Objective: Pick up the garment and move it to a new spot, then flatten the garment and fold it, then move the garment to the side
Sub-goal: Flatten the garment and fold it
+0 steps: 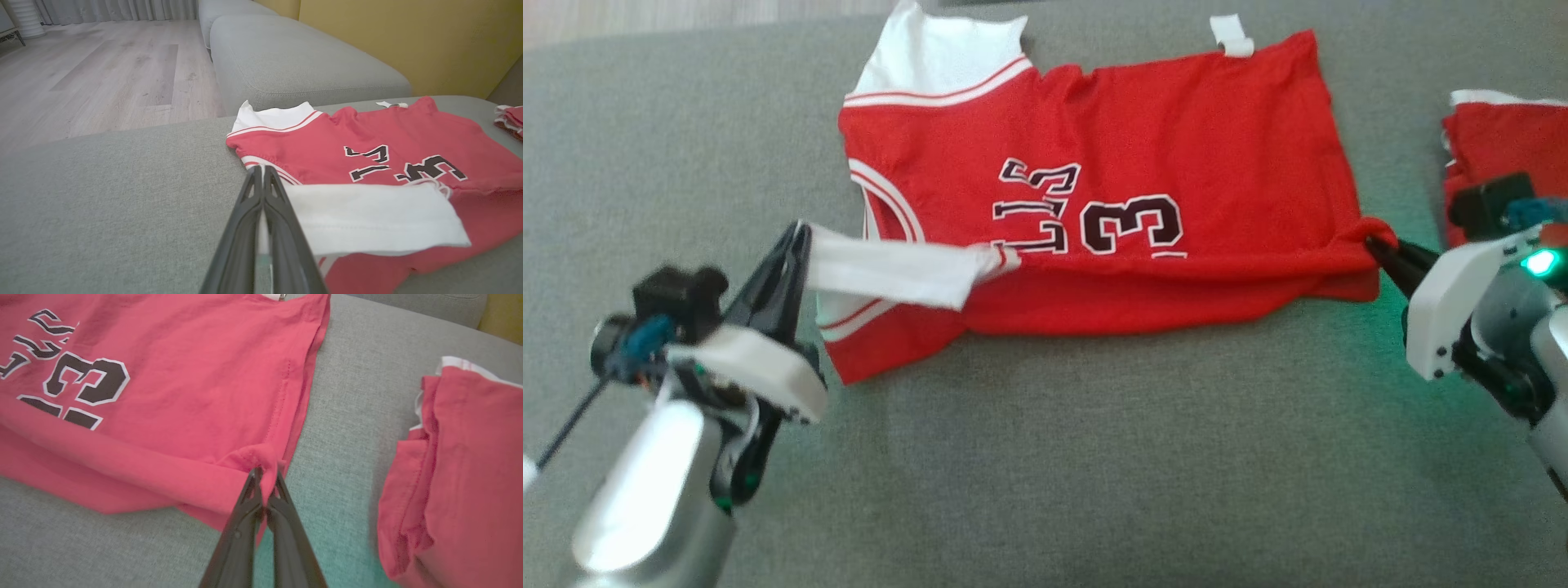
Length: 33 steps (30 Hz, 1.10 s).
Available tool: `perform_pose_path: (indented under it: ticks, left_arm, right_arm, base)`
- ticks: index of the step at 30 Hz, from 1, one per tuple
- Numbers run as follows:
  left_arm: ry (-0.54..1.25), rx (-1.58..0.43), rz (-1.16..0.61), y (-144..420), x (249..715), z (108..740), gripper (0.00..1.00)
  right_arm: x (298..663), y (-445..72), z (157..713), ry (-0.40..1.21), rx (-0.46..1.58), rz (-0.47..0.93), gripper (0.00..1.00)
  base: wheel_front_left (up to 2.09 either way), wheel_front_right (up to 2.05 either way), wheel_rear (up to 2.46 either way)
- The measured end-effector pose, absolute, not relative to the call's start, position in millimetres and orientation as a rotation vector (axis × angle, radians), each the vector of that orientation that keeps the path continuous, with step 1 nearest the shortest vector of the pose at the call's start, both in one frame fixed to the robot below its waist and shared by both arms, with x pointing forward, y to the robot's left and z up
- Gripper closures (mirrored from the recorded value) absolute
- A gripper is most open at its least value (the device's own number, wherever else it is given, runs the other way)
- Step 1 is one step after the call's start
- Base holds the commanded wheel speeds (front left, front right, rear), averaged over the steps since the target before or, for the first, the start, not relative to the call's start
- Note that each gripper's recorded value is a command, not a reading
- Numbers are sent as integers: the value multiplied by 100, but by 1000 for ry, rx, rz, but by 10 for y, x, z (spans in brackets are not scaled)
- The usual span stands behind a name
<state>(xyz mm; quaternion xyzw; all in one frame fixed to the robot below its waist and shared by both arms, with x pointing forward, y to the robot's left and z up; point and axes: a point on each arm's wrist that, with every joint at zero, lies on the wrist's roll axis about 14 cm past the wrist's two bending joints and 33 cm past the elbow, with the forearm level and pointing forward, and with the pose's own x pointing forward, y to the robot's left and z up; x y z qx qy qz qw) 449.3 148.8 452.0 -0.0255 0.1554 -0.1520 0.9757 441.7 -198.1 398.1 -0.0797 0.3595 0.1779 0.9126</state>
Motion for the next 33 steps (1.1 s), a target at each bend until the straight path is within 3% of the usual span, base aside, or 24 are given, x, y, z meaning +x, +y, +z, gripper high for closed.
perform_pose_path:
  ticks: [9,10,11,12,22,29,33]
  left_arm:
    - [377,32,-354,1439,4701,4357,100]
    - [379,36,-358,1433,4728,4355,73]
    - [378,38,-357,1431,4764,4361,29]
    - [369,42,-354,1432,4811,4382,0]
    - [-53,-114,-263,1410,5305,5340,0]
    - [-180,-270,-130,1658,5067,5617,0]
    - [-204,-342,-89,1692,4797,5632,0]
  right_arm:
    - [4555,-1960,3837,780,-191,369,100]
    - [4566,-1954,3824,781,-191,368,58]
    - [4593,-1960,3827,772,-195,365,0]
    - [4631,-1961,3838,756,-195,361,0]
    - [5013,-1923,4304,452,-109,304,0]
    - [5092,-1943,4974,114,-32,244,0]
    - [4930,-1940,5118,20,13,211,0]
  base:
    - [0,0,0]
    - [0,0,0]
    - [0,0,0]
    - [0,0,0]
    - [0,0,0]
    - [0,0,0]
    - [0,0,0]
